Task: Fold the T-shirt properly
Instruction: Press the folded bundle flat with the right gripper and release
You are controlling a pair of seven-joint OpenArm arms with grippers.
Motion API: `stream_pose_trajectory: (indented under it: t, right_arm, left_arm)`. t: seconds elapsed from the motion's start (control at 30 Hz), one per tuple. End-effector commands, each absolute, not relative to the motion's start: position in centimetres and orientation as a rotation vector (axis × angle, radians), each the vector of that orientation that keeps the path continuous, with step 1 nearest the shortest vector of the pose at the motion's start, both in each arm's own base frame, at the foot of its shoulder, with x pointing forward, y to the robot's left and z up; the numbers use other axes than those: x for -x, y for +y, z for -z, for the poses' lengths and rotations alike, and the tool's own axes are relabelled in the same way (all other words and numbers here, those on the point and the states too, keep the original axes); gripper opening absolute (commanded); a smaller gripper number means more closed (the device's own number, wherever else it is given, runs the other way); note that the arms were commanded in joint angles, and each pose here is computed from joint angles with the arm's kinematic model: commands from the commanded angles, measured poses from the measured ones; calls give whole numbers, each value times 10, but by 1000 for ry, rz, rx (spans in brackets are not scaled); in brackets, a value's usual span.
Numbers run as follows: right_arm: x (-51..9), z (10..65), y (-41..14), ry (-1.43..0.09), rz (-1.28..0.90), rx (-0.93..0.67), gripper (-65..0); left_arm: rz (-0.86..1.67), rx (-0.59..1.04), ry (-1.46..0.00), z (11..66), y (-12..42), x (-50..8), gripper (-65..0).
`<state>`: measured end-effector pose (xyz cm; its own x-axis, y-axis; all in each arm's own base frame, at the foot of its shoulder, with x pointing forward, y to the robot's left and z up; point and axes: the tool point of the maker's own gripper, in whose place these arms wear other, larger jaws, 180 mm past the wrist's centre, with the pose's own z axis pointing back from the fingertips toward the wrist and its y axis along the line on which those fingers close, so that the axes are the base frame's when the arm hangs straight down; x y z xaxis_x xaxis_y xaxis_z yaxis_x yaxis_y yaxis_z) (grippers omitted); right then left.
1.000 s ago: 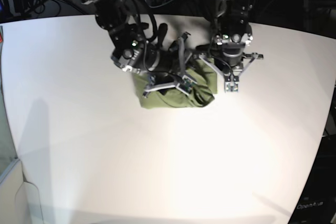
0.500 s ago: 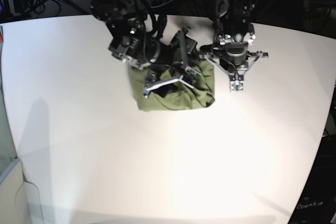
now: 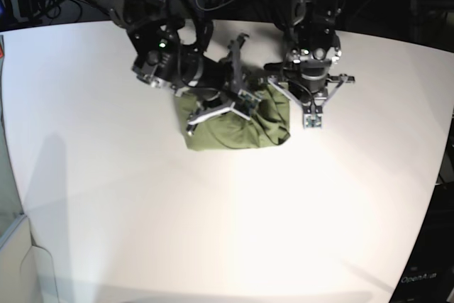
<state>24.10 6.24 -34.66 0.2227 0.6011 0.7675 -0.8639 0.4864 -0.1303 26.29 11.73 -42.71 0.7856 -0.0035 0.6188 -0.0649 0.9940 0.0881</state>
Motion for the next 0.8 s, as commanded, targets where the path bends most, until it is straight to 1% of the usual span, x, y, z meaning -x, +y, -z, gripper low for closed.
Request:
stream_pose_trajectory:
  t: [0.0, 0.2, 0.4, 0.5, 0.77]
  right_arm:
    - [-249, 333, 63, -918, -1026, -367, -650]
    - [-268, 334, 35, -925, -950, -306, -650]
    - [-266, 342, 31, -901, -936, -306, -650]
    - [-260, 354, 33, -869, -929, -325, -650]
    - [-246, 378, 48, -842, -884, -420, -650]
  left_arm:
    - [-31, -107, -698, 421, 117, -268, -645]
    - [-27, -111, -692, 424, 119, -263, -645]
    - [-27, -113, -693, 423, 120, -264, -645]
    - [-27, -113, -693, 423, 120, -264, -645]
    - [-23, -117, -697, 422, 121, -265, -645]
